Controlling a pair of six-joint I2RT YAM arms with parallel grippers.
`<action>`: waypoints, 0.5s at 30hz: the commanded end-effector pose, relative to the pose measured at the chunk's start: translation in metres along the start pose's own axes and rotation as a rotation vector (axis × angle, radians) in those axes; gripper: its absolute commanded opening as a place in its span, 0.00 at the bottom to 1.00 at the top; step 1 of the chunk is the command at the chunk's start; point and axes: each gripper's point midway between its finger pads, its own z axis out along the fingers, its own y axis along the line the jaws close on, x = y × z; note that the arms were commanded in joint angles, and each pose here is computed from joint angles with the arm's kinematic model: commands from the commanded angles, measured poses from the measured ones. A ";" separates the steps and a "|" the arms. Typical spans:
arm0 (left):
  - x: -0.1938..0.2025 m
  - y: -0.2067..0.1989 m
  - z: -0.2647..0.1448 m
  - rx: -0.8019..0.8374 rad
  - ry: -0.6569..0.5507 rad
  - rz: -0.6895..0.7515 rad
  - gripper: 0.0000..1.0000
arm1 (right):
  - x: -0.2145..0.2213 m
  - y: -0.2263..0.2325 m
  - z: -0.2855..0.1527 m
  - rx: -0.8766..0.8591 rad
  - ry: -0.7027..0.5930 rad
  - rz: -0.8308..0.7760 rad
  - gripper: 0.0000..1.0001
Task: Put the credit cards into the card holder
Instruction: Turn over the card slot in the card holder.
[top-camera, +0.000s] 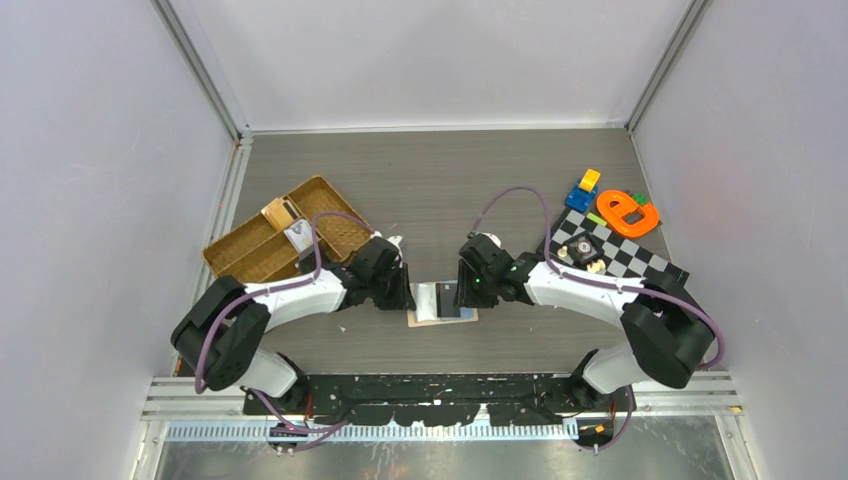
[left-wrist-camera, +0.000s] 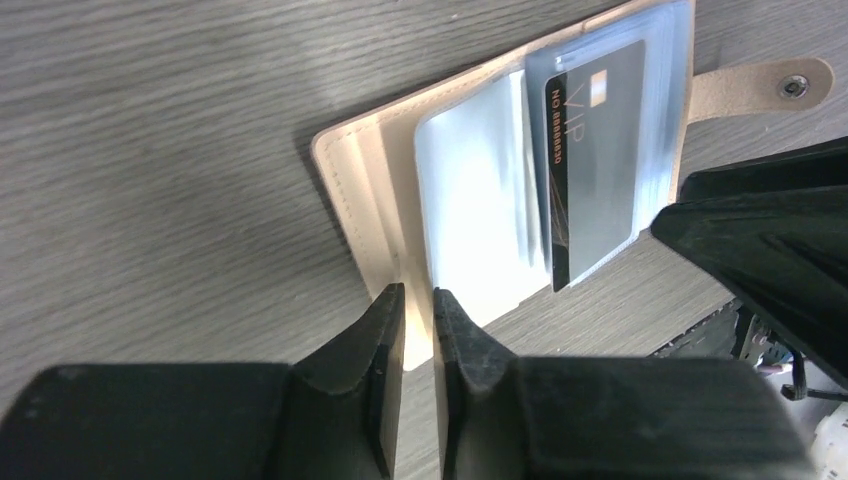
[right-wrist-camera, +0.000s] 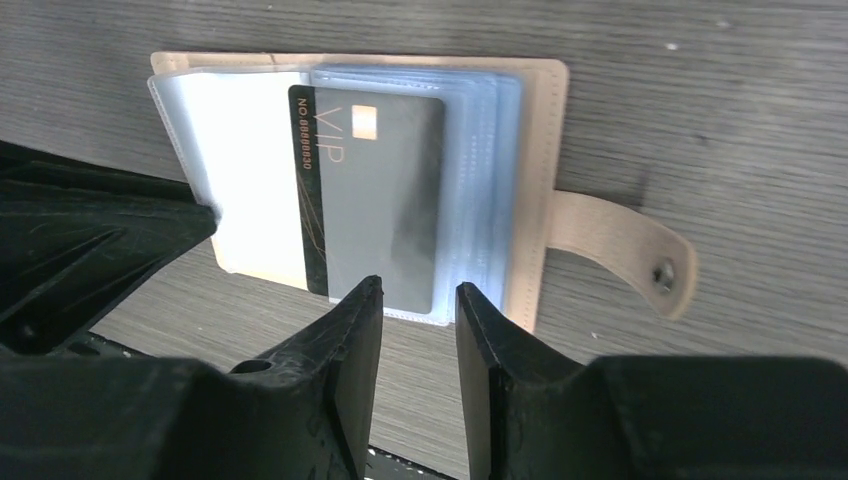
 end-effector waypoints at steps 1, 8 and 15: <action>-0.017 0.004 -0.019 -0.062 -0.051 0.063 0.25 | -0.023 -0.003 -0.018 0.030 -0.092 -0.004 0.40; -0.034 -0.012 -0.046 -0.050 -0.099 0.110 0.42 | -0.023 -0.001 -0.023 0.003 -0.093 0.006 0.41; -0.049 -0.064 -0.054 0.153 -0.153 0.099 0.42 | -0.024 0.004 -0.020 -0.049 -0.094 0.033 0.39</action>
